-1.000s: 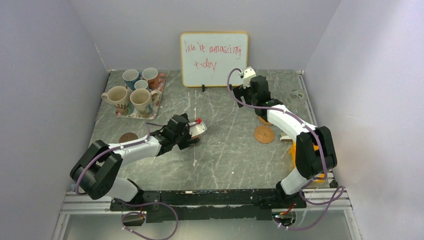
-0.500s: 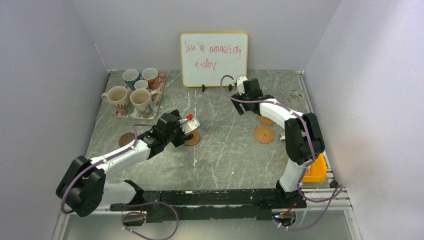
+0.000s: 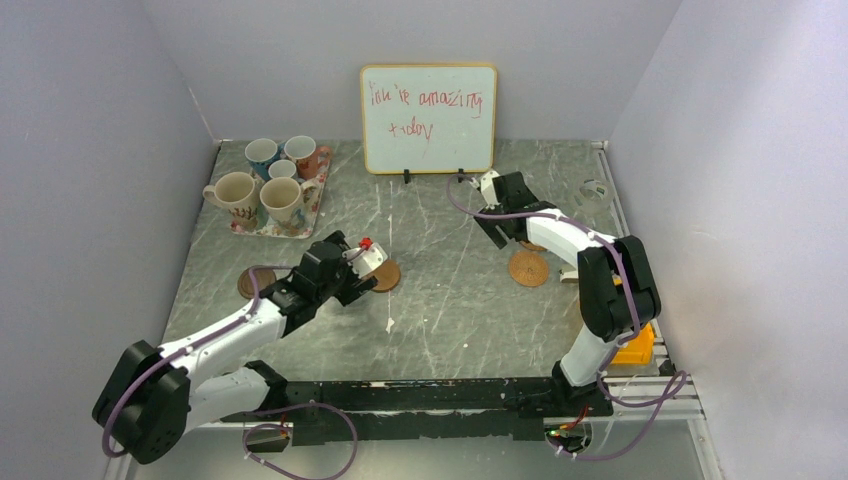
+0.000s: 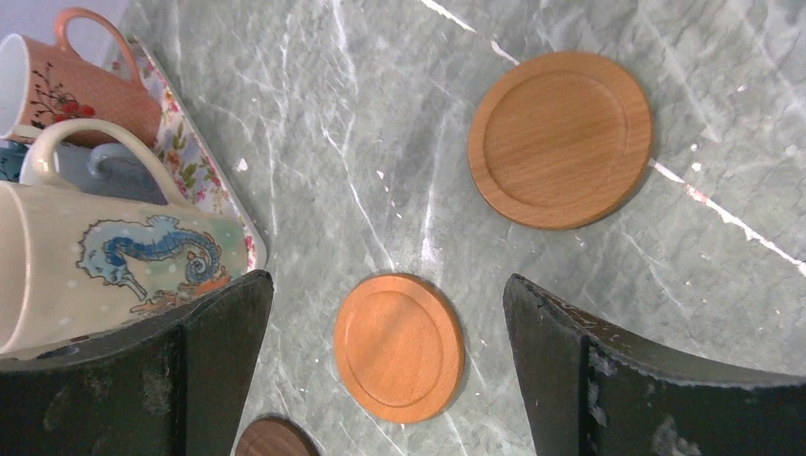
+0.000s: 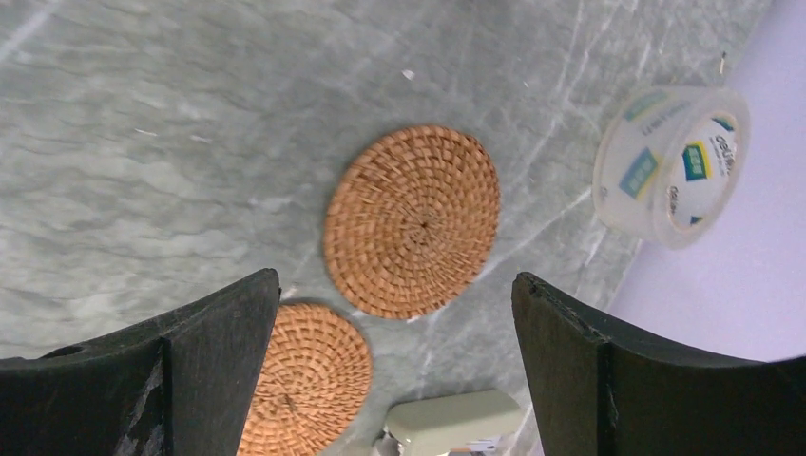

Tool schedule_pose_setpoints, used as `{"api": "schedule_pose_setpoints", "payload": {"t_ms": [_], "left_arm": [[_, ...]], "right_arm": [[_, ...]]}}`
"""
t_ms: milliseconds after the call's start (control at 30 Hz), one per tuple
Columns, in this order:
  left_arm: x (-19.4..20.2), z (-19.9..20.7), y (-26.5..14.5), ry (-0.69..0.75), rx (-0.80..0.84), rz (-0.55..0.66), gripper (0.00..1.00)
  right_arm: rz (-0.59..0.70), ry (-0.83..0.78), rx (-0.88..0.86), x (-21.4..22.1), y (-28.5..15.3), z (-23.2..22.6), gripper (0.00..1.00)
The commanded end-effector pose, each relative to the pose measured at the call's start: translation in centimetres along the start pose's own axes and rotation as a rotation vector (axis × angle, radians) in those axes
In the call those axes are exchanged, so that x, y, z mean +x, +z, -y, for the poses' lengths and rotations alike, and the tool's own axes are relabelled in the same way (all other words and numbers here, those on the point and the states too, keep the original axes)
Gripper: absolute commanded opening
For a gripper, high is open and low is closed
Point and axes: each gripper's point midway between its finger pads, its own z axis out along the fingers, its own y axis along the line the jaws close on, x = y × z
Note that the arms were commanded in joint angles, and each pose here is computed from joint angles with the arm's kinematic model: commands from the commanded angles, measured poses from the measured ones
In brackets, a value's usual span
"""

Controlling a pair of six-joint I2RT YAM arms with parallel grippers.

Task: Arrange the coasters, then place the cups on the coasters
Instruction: Move the coaster to the center of the board.

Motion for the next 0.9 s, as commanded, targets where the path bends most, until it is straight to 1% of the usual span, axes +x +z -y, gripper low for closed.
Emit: {"api": "schedule_pose_setpoints", "payload": {"t_ms": [0, 267, 467, 600, 867], "left_arm": [[-2.0, -0.7, -0.9, -0.041, -0.023, 0.095, 0.96], [-2.1, -0.7, -1.0, -0.047, -0.023, 0.104, 0.96], [-2.3, -0.9, -1.2, -0.05, -0.033, 0.117, 0.96], [-2.1, -1.0, -1.2, -0.049, -0.044, 0.11, 0.96], [-2.0, -1.1, -1.1, -0.049, -0.05, 0.107, 0.96]], "right_arm": [[-0.056, -0.03, 0.062, 2.0, -0.1, 1.6, 0.96], [-0.044, -0.037, 0.048, 5.1, -1.6, 1.2, 0.96], [-0.068, -0.059, 0.003, 6.6, -1.0, -0.2, 0.97], [-0.064, -0.069, -0.095, 6.6, -0.8, -2.0, 0.95], [0.027, -0.107, -0.296, 5.1, -2.0, -5.9, 0.93]]}}
